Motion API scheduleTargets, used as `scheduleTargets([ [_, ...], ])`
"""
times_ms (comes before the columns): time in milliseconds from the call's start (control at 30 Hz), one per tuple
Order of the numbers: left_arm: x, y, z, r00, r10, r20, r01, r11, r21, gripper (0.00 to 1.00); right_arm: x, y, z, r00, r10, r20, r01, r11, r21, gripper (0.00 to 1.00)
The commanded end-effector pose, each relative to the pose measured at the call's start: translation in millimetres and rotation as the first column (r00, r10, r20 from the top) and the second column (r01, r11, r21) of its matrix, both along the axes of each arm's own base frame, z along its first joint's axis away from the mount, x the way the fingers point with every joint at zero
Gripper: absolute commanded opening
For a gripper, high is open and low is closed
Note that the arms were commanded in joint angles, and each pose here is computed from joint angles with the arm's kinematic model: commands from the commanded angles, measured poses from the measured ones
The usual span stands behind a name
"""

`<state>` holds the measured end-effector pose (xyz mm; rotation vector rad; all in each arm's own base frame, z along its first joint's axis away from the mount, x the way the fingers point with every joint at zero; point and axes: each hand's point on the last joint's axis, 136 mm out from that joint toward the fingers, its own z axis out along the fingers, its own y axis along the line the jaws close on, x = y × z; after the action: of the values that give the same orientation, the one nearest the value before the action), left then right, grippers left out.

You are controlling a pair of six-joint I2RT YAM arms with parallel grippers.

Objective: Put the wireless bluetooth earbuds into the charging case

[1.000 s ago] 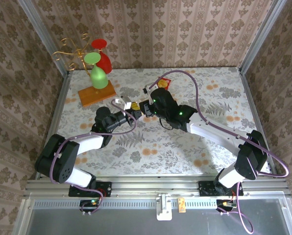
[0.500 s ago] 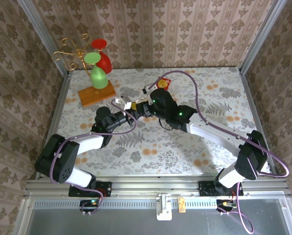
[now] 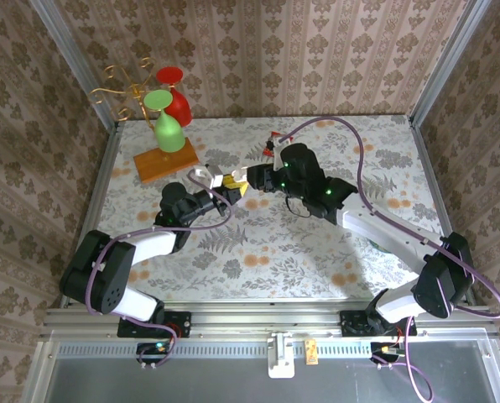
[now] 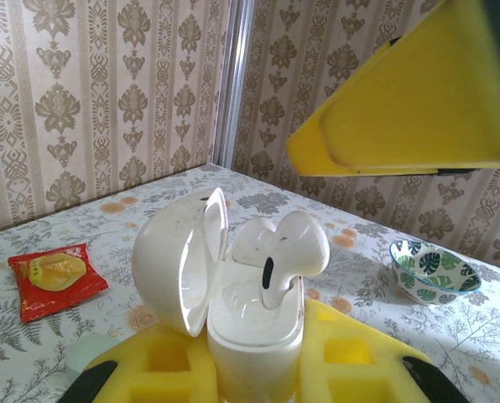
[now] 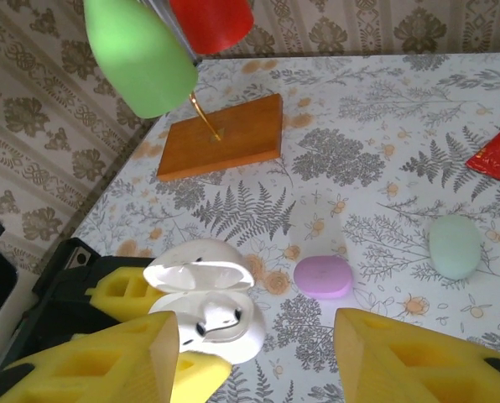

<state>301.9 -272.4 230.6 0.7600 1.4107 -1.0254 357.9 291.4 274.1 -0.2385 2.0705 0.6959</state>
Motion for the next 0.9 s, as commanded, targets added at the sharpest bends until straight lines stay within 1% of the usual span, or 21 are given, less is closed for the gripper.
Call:
scheduleTargets([
  [0, -8.5, 1.3, 21.0, 0.996, -0.026, 0.087, 0.028, 0.999, -0.023, 0.06, 0.1, -3.1, 0.2, 1.000, -0.005, -0.028, 0.006, 0.999, 0.040, 0.48],
  [167, -9.6, 0.9, 23.2, 0.995, -0.032, 0.090, 0.035, 0.999, -0.026, 0.06, 0.1, 1.5, -10.5, 0.998, 0.023, -0.058, -0.022, 1.000, 0.020, 0.46],
  [600, -5.2, 1.6, 25.7, 0.996, -0.014, 0.087, 0.017, 0.999, -0.040, 0.06, -6.1, 17.7, -26.8, 0.990, 0.101, -0.099, -0.102, 0.995, -0.006, 0.45],
  [867, -3.1, 0.4, 22.3, 0.997, -0.015, 0.080, 0.018, 0.999, -0.038, 0.06, -12.4, 26.5, -28.5, 0.985, 0.143, -0.097, -0.145, 0.989, -0.014, 0.49],
])
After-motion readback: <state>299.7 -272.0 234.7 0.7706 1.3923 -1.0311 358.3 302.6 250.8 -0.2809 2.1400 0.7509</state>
